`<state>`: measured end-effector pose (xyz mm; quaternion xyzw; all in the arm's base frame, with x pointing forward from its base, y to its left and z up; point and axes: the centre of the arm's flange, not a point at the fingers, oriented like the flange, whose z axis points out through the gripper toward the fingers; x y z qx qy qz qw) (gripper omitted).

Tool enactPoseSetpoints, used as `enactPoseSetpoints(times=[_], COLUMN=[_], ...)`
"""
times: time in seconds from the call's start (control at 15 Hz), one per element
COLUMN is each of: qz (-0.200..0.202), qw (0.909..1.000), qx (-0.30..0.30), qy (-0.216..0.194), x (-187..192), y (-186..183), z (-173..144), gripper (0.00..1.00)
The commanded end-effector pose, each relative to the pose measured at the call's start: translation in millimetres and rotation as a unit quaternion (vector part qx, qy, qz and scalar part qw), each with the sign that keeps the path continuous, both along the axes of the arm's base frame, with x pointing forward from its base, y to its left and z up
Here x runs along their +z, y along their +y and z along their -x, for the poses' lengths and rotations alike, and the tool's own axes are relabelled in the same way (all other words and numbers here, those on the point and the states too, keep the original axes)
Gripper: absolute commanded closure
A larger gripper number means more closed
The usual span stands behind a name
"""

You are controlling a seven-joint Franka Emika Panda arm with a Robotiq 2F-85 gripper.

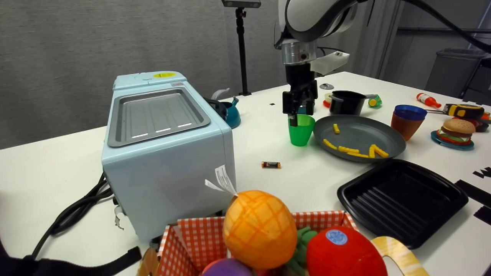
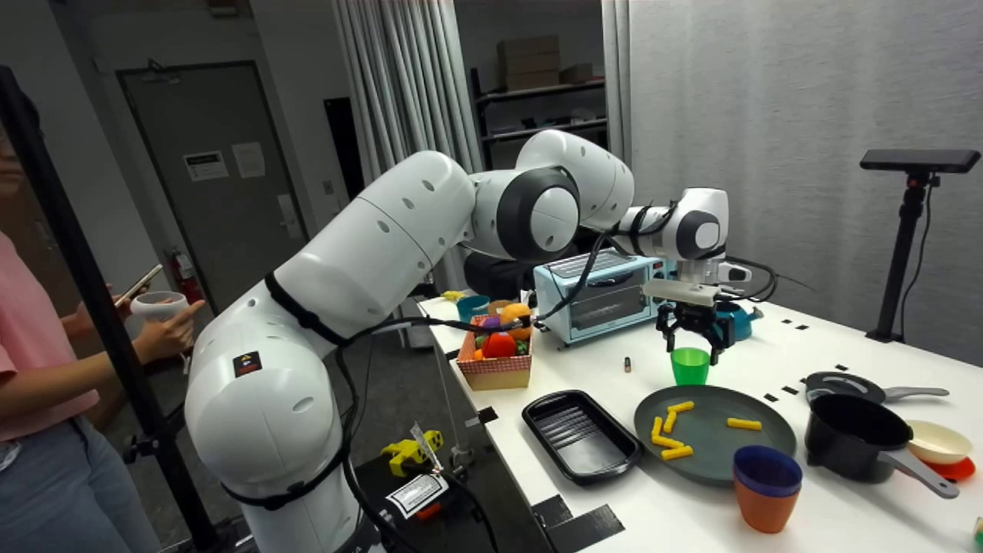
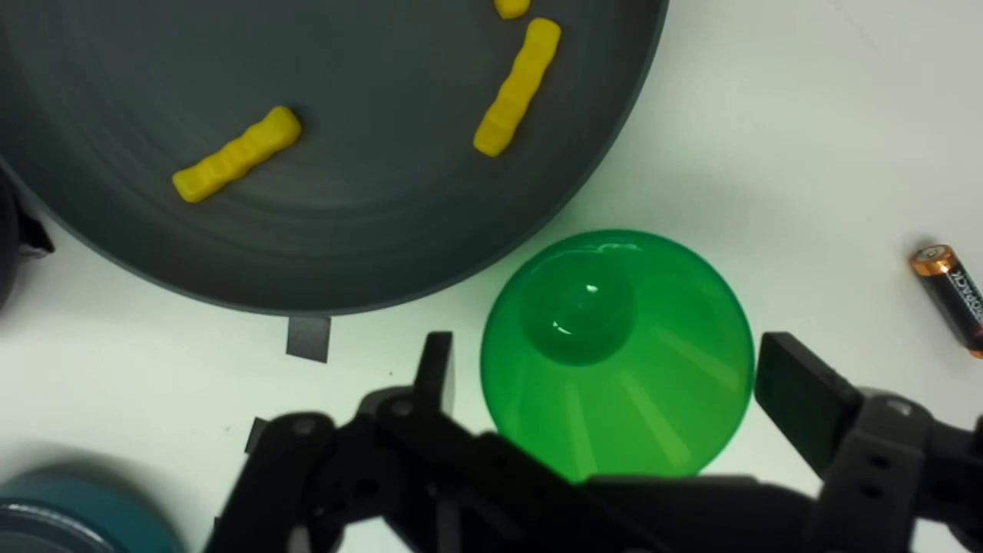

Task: Pour the things in the green cup onto the plate

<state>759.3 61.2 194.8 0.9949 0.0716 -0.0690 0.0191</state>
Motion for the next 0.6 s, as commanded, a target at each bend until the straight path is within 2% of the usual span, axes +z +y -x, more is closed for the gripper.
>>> enactPoseSetpoints(times=[0.0, 0.53], qz=[0.017, 0.007], qw=[0.9996, 0.9984], qx=[-0.002, 0.002], qy=[-0.021, -0.056], x=[16, 72], y=[4, 5], z=[6, 37], gripper=[0.00, 0.00])
